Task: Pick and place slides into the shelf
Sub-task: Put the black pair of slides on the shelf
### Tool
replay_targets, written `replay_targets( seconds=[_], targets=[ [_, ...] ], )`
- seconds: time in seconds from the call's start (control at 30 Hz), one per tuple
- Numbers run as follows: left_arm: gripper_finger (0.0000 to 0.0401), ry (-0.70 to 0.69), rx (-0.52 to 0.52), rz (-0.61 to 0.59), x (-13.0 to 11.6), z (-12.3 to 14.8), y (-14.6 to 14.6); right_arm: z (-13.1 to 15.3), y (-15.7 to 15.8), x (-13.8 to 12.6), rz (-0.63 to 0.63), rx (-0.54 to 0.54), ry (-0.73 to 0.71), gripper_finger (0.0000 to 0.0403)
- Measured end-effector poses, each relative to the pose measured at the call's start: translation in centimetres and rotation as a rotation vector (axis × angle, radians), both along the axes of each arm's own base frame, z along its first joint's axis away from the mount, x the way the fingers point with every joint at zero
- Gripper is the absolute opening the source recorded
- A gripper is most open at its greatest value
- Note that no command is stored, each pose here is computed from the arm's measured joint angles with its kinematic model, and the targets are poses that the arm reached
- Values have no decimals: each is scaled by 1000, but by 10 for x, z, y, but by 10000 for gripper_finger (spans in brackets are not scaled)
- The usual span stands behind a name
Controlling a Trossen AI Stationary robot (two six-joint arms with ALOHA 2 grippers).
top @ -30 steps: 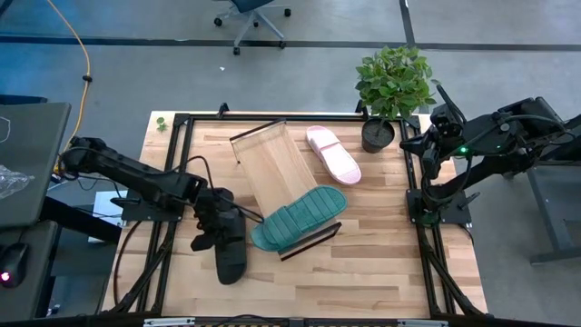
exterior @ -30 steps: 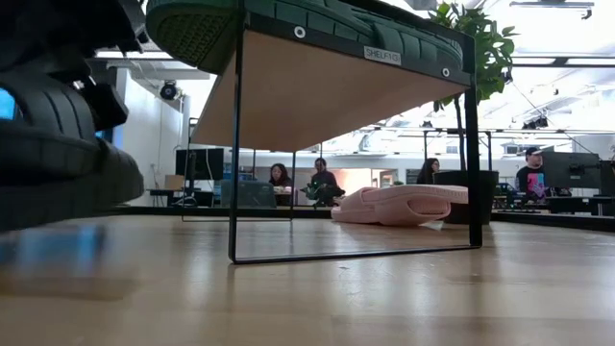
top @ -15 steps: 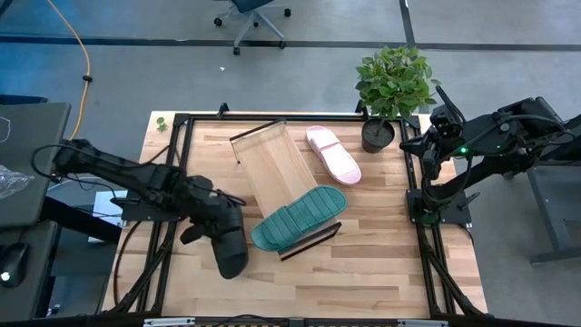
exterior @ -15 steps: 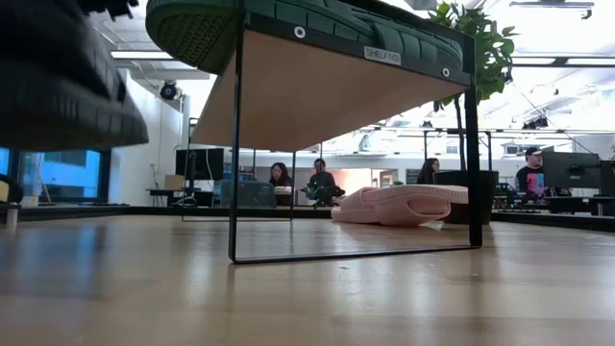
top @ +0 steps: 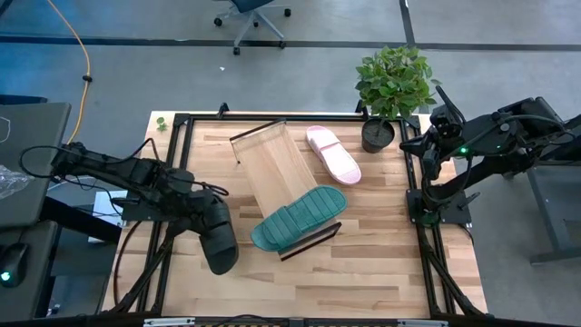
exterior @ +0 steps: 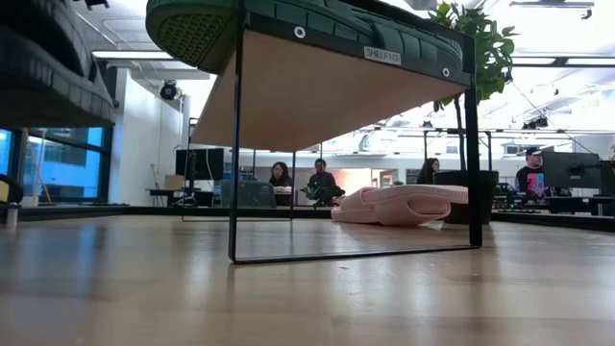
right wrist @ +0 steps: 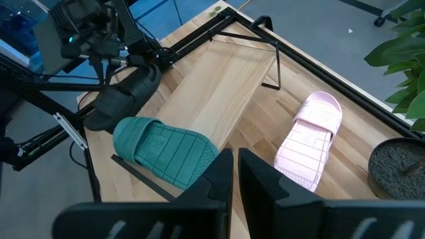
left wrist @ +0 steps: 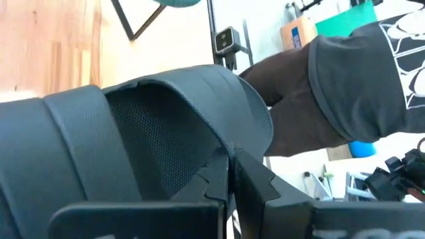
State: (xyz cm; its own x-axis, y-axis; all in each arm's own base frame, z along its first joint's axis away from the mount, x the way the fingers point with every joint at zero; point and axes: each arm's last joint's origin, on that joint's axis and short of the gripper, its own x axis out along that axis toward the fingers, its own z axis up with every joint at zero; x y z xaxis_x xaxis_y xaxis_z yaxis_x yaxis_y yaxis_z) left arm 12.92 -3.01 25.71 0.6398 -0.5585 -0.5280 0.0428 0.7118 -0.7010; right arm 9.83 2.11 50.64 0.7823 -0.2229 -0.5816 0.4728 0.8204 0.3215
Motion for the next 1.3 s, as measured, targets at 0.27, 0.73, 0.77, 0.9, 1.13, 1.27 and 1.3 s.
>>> replay_targets(
  seconds=[0.27,0.73,0.77,0.9,1.13,1.27,1.3],
  targets=[
    [0,-99,83,28,-6,37,3,0,0,0,-3,4,-1,16],
    [0,-155,296,258,-49,119,17,0,0,0,-3,4,-2,16],
    [0,-162,303,279,-48,123,18,0,0,0,-4,4,-2,16],
    [0,-152,333,329,-45,134,19,0,0,0,-4,3,-2,16],
    [0,-134,382,375,-24,147,18,0,0,0,-8,0,-3,16],
    [0,-142,433,394,-12,158,18,0,0,0,-7,0,-3,16],
    [0,-147,447,400,-9,161,18,0,0,0,-6,-1,-2,16]
  ],
)
